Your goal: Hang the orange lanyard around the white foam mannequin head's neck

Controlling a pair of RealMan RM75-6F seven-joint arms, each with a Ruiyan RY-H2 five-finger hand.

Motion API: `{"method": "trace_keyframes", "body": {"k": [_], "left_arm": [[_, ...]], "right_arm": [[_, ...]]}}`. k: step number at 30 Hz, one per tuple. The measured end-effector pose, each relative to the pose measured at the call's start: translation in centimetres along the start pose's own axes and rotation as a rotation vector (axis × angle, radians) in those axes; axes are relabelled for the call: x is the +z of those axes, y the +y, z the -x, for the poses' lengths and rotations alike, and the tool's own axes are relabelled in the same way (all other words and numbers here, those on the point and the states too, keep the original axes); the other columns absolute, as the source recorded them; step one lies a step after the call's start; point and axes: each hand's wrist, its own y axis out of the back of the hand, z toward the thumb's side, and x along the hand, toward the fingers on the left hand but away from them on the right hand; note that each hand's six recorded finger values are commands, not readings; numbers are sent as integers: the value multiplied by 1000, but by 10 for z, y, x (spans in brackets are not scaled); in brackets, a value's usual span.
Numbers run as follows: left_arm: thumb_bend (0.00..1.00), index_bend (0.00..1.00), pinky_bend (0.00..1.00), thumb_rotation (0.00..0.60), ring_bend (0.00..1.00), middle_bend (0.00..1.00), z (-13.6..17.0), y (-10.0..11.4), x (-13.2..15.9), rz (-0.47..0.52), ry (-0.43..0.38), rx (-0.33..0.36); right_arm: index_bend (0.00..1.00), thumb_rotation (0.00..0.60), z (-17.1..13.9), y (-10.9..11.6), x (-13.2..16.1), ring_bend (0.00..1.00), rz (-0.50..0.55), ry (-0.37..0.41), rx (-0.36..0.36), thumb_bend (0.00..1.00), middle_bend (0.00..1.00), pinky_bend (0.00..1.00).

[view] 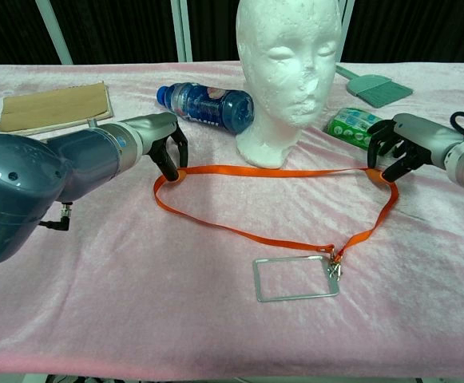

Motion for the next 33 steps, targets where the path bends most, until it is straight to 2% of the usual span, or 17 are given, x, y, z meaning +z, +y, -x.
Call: {"method": "trace_keyframes", "body": {"k": [13, 24, 33], "left_arm": [[432, 601, 0, 600, 0, 175, 4, 3, 9, 103, -37, -4], [432, 600, 0, 600, 0, 175, 6, 6, 4, 109, -40, -11], [432, 596, 0, 600, 0, 173, 16, 13, 1, 94, -100, -20]], "right_arm": [[733, 600, -2, 0, 5, 223, 6, 15, 2, 433, 110, 212], [733, 600, -3, 4, 9, 223, 19, 23, -3, 433, 110, 212], [735, 600, -15, 19, 16, 223, 44, 61, -26, 433, 110, 212]]}}
